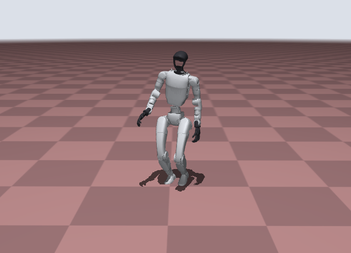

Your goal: Walk

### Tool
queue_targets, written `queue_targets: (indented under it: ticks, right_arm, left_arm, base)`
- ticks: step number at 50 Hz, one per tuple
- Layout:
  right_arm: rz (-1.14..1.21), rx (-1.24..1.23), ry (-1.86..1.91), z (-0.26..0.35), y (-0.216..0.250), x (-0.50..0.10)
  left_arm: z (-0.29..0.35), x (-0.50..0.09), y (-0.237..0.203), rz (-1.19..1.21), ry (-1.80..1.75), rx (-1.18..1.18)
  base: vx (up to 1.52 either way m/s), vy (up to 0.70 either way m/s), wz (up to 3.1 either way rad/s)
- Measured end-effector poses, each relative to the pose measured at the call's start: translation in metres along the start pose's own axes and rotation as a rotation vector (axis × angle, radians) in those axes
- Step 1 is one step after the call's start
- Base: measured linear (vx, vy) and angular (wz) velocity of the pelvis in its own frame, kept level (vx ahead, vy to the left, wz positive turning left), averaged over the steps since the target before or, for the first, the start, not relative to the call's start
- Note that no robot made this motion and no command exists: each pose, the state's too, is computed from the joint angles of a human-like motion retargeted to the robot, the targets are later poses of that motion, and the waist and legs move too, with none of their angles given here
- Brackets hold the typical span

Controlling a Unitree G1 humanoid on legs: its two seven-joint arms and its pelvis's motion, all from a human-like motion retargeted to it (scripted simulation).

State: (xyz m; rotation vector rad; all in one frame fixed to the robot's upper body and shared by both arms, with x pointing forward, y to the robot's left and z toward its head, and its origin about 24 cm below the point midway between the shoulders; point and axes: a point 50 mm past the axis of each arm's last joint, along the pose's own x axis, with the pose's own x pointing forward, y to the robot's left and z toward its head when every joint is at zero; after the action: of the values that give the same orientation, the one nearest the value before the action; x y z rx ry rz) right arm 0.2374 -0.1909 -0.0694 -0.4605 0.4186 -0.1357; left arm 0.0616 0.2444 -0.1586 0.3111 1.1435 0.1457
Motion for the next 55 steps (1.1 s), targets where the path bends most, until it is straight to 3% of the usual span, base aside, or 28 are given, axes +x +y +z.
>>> queue_targets:
  ticks: [9,20,25,37,45,55]
  right_arm:
    - [0.010,0.036,0.053,-0.023,0.004,-0.022]
    - [0.046,0.117,0.200,-0.058,0.018,-0.045]
    - [0.073,0.125,0.259,-0.071,0.023,-0.053]
    - [0.086,0.101,0.343,-0.081,0.020,-0.046]
    - [0.054,0.032,0.149,-0.034,0.008,-0.009]
    - [0.005,0.067,0.030,-0.008,0.000,-0.003]
  left_arm:
    - [0.020,0.004,0.008,0.059,-0.065,-0.004]
    - [0.114,0.012,0.042,0.206,-0.334,-0.067]
    - [0.128,0.009,0.047,0.226,-0.390,-0.078]
    - [0.059,0.009,0.013,0.094,-0.196,-0.022]
    - [0.017,0.004,0.002,0.004,-0.062,0.026]
    - [0.023,0.003,0.005,0.010,-0.108,0.033]
  base:
    - [-0.25,-0.01,-0.26]
    - [-0.32,0.01,0.17]
    - [-0.31,-0.03,0.12]
    - [-0.27,-0.06,0.24]
    - [-0.29,-0.08,-0.09]
    - [-0.21,-0.08,-0.25]
